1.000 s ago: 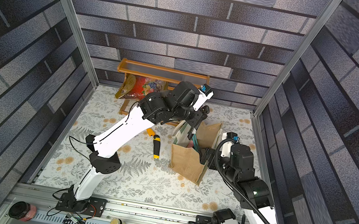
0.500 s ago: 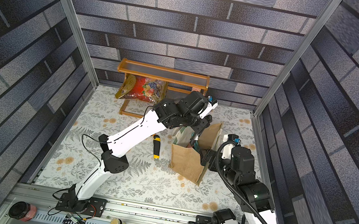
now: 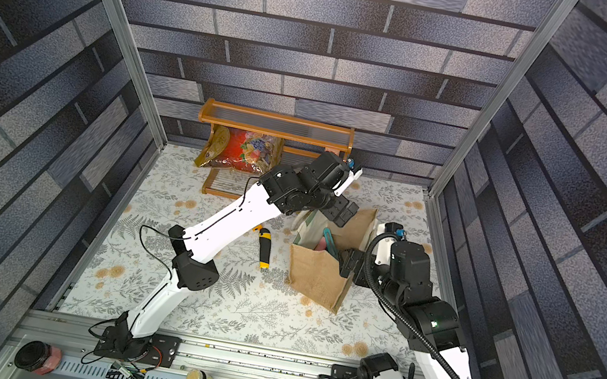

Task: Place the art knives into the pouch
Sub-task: Place the utility knife in the pouch, then pick up the utility knife at the center of the board.

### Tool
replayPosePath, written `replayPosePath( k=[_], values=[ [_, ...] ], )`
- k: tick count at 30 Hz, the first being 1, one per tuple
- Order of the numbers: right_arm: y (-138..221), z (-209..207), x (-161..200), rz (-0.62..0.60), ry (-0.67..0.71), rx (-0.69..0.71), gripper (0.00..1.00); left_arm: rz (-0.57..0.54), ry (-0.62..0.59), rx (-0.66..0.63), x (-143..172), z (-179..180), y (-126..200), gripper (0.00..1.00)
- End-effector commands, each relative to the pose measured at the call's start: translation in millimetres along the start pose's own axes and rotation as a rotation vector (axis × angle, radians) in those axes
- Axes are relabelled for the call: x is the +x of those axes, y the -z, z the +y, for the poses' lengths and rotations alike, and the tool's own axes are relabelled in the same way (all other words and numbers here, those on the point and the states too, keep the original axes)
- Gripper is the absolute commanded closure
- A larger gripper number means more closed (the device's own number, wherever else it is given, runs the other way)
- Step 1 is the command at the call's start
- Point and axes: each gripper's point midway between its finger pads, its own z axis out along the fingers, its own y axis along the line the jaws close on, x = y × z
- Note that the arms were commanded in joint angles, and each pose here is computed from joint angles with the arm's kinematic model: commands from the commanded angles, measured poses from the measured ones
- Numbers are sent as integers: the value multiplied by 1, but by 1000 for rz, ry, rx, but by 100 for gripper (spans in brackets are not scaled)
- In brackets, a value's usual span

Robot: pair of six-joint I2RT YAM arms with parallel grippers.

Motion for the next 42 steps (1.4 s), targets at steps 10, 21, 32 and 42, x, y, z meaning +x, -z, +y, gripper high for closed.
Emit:
replayPosePath(
  k=[10,21,32,42],
  values=[
    [-10,31,-39,21,44,-61,0,-50,40,-192,-1,61,89,0],
    [-38,71,-56,64,132,-84,0,-208,305,-264,73,131,156,0],
    [-108,130,-44,217,256,-84,8,-181,625,-326,207,169,175,0],
    [-181,175,-10,360,325,-78,18,-157,724,-265,249,164,176,0]
  ],
)
